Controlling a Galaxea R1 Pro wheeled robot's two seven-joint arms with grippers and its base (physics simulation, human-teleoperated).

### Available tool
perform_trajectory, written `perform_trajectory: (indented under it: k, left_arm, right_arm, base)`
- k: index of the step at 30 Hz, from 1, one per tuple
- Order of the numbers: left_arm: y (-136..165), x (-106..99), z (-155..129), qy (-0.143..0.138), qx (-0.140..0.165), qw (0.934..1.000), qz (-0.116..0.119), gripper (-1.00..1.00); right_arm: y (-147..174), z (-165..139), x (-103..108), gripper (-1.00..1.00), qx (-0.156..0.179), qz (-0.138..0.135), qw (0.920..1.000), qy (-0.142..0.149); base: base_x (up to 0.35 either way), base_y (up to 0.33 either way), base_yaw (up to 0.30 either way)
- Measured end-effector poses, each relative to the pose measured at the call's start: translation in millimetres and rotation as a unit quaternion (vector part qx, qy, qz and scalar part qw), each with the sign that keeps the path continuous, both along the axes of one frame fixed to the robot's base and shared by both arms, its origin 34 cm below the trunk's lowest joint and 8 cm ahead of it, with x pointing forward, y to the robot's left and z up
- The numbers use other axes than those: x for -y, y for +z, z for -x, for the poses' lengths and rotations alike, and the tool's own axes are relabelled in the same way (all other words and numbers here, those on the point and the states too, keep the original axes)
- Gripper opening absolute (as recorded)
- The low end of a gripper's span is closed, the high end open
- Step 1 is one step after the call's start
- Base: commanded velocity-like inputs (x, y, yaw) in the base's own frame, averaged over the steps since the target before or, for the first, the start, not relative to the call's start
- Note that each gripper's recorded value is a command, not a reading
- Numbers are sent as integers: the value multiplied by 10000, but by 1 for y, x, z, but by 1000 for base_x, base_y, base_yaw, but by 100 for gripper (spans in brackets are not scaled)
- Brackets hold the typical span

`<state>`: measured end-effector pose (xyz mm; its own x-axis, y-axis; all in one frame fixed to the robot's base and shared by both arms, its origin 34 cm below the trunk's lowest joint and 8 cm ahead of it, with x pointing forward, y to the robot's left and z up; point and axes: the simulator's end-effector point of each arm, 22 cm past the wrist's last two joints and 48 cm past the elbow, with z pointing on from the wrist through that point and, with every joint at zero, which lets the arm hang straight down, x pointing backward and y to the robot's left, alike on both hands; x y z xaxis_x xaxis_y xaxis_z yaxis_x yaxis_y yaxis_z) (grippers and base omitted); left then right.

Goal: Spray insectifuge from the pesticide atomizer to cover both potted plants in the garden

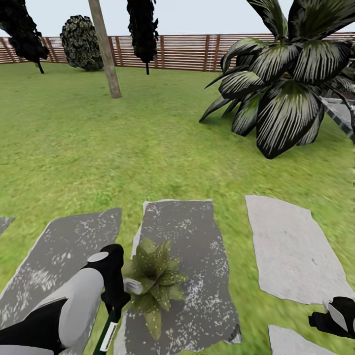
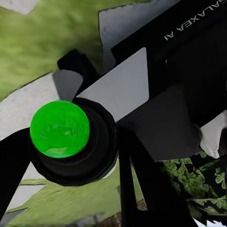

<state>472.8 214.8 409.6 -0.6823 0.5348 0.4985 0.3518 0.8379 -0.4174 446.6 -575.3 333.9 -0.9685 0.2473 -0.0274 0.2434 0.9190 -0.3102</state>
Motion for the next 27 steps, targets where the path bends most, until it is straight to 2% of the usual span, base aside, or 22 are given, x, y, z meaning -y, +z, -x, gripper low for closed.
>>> perform_trajectory:
  k: [12,18,27]
  left_arm:
    - [-2,2,15,-45,-218,9997,45,-100]
    - [-2,1,15,-45,-211,9998,36,-100]
    - [-3,-3,14,-29,-200,9998,-4,-100]
  right_arm:
    - [0,0,0,100,-5,0,10000,1]
    - [0,0,0,100,-4,-1,10000,1]
    - [0,0,0,100,-5,-1,10000,1]
  base:
    - [0,36,-18]
    - [0,274,-31]
    - [-23,300,-253]
